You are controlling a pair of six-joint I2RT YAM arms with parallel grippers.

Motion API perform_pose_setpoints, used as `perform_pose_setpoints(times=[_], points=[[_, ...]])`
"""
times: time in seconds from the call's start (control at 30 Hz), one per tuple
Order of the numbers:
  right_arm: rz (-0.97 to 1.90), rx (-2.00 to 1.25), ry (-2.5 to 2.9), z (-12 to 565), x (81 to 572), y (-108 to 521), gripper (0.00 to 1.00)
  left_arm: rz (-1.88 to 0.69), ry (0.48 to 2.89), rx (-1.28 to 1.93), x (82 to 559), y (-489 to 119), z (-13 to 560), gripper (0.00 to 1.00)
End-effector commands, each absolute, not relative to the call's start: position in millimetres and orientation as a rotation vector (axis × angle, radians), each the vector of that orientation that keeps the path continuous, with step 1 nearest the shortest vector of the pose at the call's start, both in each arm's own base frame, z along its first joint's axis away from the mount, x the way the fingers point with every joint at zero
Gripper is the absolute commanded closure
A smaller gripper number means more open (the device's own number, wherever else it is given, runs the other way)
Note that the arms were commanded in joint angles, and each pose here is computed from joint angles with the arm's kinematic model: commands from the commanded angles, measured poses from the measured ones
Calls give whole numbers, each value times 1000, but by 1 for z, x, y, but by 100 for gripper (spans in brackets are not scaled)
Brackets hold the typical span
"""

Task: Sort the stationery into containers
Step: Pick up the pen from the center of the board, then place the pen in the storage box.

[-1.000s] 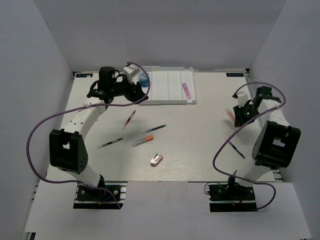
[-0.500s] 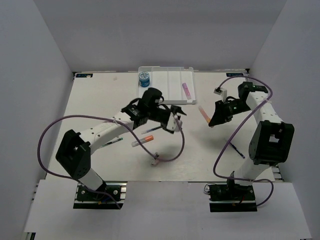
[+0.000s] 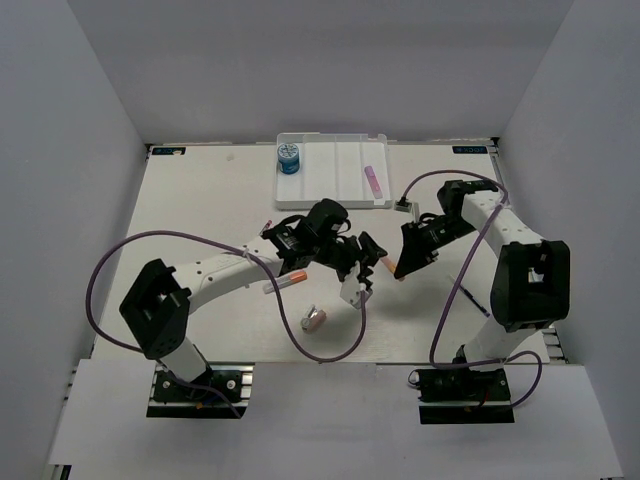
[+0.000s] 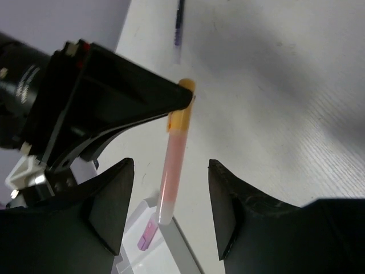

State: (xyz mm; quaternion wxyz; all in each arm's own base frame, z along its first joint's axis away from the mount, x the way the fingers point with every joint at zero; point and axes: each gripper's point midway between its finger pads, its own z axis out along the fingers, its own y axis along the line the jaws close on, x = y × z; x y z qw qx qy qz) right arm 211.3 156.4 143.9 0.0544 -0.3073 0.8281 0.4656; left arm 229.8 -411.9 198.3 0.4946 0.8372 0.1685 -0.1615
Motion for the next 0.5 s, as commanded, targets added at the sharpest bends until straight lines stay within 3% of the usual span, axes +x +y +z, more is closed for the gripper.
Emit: perform_pose_setpoints(times=[0.0, 0.47], points=[[1456, -916, 2489, 157, 206, 166, 100, -315, 348, 2097, 228, -416, 194, 36], [1529, -914, 2520, 158, 197, 183, 100, -225, 426, 2211, 231, -421, 162, 50]])
